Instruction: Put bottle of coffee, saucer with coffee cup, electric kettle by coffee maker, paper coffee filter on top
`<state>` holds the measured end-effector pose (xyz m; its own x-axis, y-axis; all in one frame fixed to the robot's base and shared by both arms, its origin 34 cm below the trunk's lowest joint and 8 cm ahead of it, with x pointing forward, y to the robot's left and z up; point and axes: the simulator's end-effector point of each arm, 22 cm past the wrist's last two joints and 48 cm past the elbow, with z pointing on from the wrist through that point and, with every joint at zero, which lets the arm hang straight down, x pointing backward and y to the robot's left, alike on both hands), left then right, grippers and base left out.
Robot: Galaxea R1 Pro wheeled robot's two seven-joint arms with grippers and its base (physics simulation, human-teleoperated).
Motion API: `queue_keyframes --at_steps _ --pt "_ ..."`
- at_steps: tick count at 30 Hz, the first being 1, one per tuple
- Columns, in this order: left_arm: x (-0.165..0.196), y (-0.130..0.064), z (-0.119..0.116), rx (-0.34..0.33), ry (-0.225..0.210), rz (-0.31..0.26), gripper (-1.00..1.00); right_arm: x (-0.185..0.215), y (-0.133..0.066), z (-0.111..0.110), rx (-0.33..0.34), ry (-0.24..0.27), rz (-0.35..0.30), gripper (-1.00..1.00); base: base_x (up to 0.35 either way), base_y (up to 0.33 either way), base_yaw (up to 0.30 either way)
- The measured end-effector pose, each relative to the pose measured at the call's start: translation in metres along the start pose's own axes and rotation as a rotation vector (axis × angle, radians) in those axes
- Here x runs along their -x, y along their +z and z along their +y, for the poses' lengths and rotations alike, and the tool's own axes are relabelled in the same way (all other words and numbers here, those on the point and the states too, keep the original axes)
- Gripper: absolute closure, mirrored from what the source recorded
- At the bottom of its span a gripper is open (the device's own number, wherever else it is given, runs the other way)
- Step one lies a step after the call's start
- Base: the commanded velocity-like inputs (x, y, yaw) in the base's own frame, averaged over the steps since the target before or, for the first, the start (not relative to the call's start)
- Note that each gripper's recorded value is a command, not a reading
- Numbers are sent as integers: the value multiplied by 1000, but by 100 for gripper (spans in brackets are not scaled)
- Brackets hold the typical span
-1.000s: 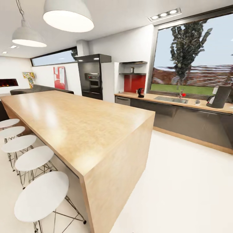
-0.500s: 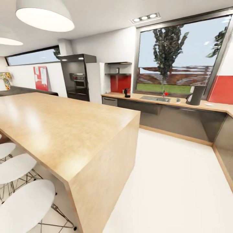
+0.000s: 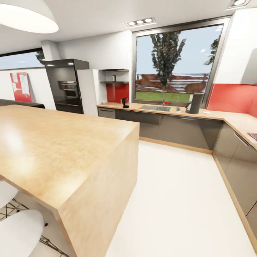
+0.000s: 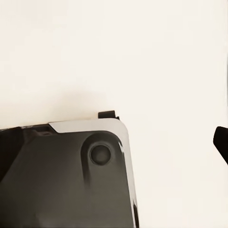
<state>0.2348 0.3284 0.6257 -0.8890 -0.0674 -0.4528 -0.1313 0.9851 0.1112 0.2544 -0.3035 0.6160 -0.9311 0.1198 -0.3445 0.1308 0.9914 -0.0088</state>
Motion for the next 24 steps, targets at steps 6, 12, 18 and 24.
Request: queue_keyframes --at_steps 6,12,18,24 --pt "0 -5 1 0 0 1 -100 -1 -5 -1 -1 0 2 -100 0 0 -276" --pt "-1 -11 2 0 0 4 -100 -2 -10 -1 -1 0 4 -100 0 0 -276" --pt "-2 -16 2 0 1 7 -100 -4 -15 -1 -1 0 7 -100 0 0 -276" --pt "-4 -20 3 0 1 10 -100 -6 -20 -2 -1 2 8 -100 0 0 -276"
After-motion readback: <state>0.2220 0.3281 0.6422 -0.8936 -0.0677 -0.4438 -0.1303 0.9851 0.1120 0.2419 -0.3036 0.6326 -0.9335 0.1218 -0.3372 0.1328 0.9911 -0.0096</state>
